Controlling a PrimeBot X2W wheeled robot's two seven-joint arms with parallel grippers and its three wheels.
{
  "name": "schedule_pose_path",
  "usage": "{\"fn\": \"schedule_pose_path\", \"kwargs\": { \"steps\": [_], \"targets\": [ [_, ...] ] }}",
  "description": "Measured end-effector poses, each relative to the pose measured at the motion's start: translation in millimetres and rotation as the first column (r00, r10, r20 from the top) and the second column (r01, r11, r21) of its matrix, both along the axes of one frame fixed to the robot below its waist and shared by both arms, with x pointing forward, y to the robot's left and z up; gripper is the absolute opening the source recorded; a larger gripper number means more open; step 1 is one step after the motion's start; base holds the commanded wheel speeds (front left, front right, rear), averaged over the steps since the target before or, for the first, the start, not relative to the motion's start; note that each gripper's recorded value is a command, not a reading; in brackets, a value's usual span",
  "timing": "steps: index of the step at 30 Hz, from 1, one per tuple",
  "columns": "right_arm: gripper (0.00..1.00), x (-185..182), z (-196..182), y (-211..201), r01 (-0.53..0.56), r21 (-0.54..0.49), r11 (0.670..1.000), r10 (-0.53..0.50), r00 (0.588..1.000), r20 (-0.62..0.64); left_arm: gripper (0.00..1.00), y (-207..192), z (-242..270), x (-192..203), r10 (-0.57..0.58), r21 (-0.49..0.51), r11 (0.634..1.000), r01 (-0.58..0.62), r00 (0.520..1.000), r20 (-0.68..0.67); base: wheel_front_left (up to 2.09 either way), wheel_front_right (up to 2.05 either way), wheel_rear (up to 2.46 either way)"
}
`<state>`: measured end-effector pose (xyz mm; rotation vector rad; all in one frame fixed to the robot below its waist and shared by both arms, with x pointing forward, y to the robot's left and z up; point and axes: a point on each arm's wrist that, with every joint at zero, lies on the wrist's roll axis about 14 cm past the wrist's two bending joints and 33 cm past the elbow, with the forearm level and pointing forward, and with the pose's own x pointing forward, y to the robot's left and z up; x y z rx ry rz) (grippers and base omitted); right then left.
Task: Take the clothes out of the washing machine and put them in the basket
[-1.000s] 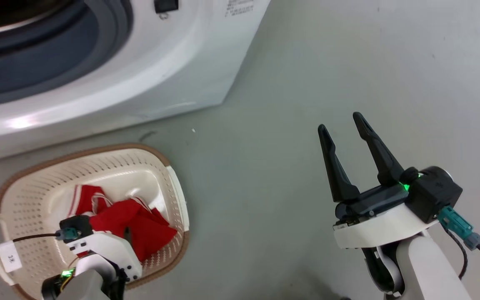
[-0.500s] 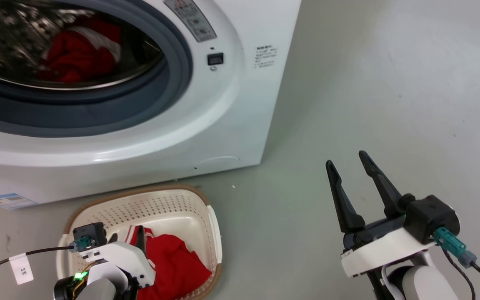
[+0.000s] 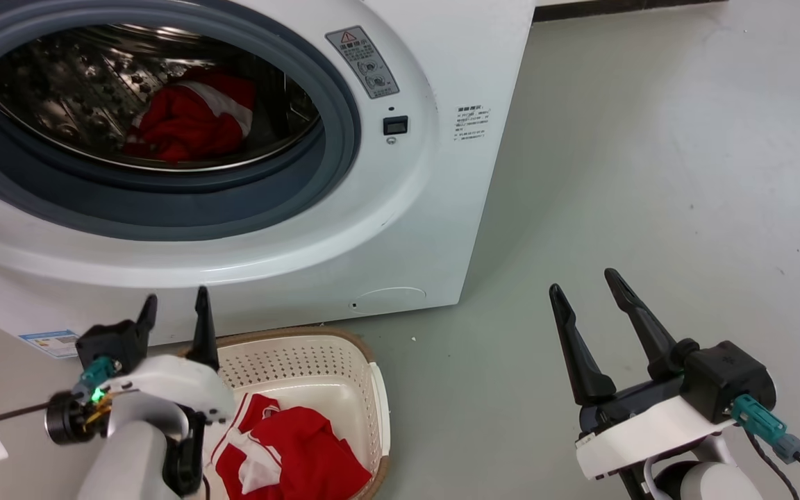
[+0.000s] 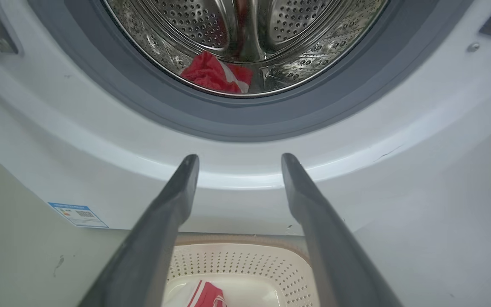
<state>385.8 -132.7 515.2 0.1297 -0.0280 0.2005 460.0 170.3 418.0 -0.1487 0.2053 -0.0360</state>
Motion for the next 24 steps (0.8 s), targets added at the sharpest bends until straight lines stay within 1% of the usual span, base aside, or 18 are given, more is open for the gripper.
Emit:
{"fn": "schedule_pose_path", "kwargs": {
  "steps": [8,14,18,20,24],
  "targets": [
    [1.00,-4,-3,-10,0.033,0.020,0.999,-0.033,0.999,-0.009,1.00,-11,33,46,-0.065,0.053,0.997,0.061,0.994,0.088,0.00,0.00,0.00],
    [1.00,-7,-2,-22,0.070,0.026,0.997,-0.070,0.998,-0.002,1.00,-19,48,86,-0.114,0.103,0.989,0.107,0.991,0.068,0.00,0.00,0.00],
    [1.00,-8,-5,-27,0.089,0.029,0.996,-0.089,0.996,-0.009,1.00,-14,56,114,-0.111,0.132,0.986,0.104,0.993,0.047,0.00,0.00,0.00],
    [1.00,-9,-8,-30,0.099,0.030,0.995,-0.098,0.995,-0.015,1.00,-13,54,125,-0.129,0.176,0.976,0.124,0.991,0.016,0.00,0.00,0.00],
    [1.00,-9,-14,-36,0.121,0.030,0.992,-0.120,0.992,-0.028,1.00,-8,49,147,-0.116,0.201,0.972,0.121,0.993,-0.037,0.00,0.00,0.00]
  ]
}}
